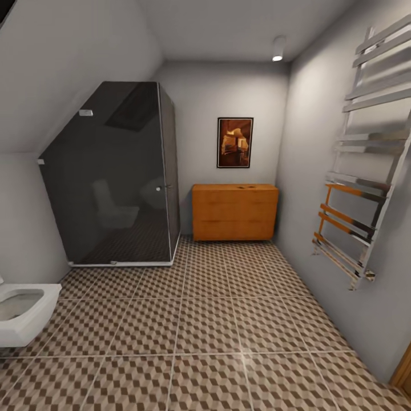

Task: Take the four mousetraps from the cabinet in the bathroom and place them on the bathroom floor. Make sure all four end up on the same floor surface, and ensure that at least two of them are either under or directly next to the same bathroom sink.

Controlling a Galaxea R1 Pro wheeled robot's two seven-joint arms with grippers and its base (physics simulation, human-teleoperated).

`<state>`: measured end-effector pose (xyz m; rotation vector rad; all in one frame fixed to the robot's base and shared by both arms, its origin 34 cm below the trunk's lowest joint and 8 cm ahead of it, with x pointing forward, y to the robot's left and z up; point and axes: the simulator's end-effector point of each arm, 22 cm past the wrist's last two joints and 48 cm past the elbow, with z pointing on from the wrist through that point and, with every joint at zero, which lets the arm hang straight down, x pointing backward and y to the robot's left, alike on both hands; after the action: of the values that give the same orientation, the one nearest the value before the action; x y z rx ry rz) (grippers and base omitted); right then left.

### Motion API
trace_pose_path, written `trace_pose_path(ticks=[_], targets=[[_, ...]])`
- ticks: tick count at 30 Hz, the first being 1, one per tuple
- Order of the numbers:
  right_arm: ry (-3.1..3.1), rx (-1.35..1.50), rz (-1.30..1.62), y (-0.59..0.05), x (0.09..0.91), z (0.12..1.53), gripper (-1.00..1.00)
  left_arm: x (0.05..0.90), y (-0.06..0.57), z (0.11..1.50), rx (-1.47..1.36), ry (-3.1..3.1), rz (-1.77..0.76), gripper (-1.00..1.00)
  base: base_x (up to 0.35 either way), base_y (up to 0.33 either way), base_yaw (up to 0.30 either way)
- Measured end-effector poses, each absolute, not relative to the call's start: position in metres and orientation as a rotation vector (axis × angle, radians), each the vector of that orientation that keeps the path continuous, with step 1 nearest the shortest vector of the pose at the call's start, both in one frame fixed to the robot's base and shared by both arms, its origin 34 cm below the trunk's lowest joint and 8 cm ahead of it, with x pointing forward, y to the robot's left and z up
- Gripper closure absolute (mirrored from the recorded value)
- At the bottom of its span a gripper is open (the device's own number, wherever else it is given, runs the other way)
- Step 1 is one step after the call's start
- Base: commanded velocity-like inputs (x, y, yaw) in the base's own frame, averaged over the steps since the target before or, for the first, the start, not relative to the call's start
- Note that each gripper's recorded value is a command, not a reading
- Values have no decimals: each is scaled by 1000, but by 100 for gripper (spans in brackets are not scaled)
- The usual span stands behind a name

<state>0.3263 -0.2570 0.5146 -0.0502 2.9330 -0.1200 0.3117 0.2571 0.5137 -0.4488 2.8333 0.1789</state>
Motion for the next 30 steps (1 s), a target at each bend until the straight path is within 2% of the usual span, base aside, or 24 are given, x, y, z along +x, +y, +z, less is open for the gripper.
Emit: trace_pose_path(ticks=[30], targets=[[2942, -57, -114, -255, 325, 514, -100, 311, 257, 514, -449, 2836, 180, -100, 323, 0, 0]])
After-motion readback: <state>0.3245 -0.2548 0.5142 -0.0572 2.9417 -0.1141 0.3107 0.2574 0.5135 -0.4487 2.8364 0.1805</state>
